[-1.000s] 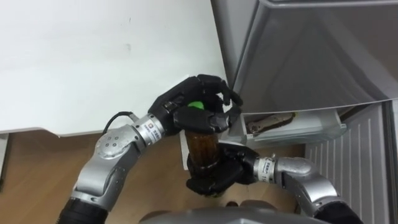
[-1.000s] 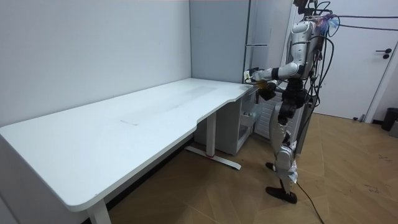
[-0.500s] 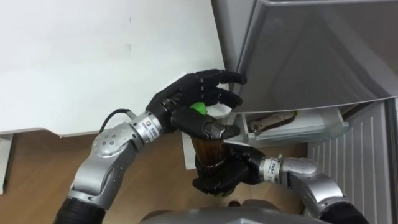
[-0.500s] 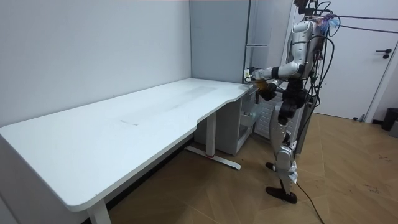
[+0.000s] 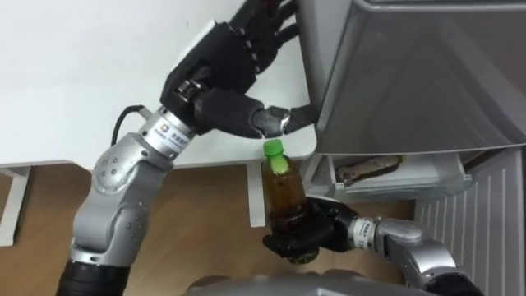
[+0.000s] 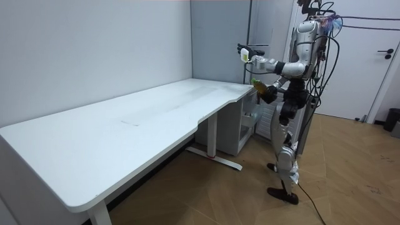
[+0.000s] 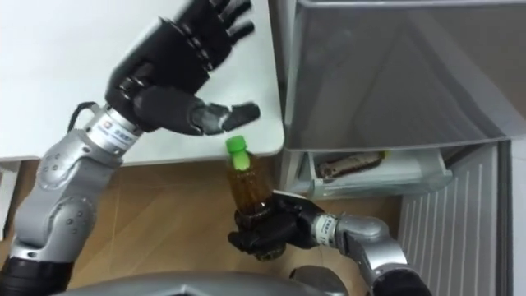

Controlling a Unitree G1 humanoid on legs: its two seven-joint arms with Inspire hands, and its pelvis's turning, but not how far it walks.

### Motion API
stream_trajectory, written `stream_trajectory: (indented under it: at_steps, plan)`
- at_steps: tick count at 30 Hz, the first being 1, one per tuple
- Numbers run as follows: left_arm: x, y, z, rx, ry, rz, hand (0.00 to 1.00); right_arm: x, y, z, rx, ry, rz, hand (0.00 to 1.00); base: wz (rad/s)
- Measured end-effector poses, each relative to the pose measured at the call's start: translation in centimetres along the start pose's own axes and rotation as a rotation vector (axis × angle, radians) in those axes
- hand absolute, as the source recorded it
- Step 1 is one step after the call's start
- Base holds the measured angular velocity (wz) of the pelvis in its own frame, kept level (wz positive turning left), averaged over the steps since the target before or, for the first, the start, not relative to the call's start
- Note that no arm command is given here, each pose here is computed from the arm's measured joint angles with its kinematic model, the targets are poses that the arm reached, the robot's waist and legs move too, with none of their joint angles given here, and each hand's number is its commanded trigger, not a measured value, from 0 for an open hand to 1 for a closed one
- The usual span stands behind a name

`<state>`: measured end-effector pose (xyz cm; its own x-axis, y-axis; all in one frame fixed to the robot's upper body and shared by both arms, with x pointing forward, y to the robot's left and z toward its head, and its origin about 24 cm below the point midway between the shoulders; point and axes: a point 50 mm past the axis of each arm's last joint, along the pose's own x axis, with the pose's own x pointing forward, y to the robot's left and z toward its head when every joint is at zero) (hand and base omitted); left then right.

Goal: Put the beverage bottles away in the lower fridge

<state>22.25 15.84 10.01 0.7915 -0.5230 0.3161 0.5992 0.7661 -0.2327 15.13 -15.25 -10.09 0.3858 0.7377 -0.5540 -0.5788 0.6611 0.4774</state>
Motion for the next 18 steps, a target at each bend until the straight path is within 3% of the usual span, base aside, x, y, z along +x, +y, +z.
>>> stream_trajectory:
  at_steps: [4,10,18]
  plan:
    - [-1.2,2.4,2.1,0.072,-0.064,0.174,0.00,-1.1,-0.5,-1.3,0.036,0.012,-0.076,1.00,0.08]
    - [-2.7,4.5,3.9,0.115,-0.137,0.394,0.00,-1.8,-1.0,-2.6,0.067,0.046,-0.147,1.00,0.05]
    - [-7.4,8.0,7.1,0.182,-0.323,0.885,0.00,-3.2,-0.7,-4.6,0.142,0.017,-0.200,1.00,0.01]
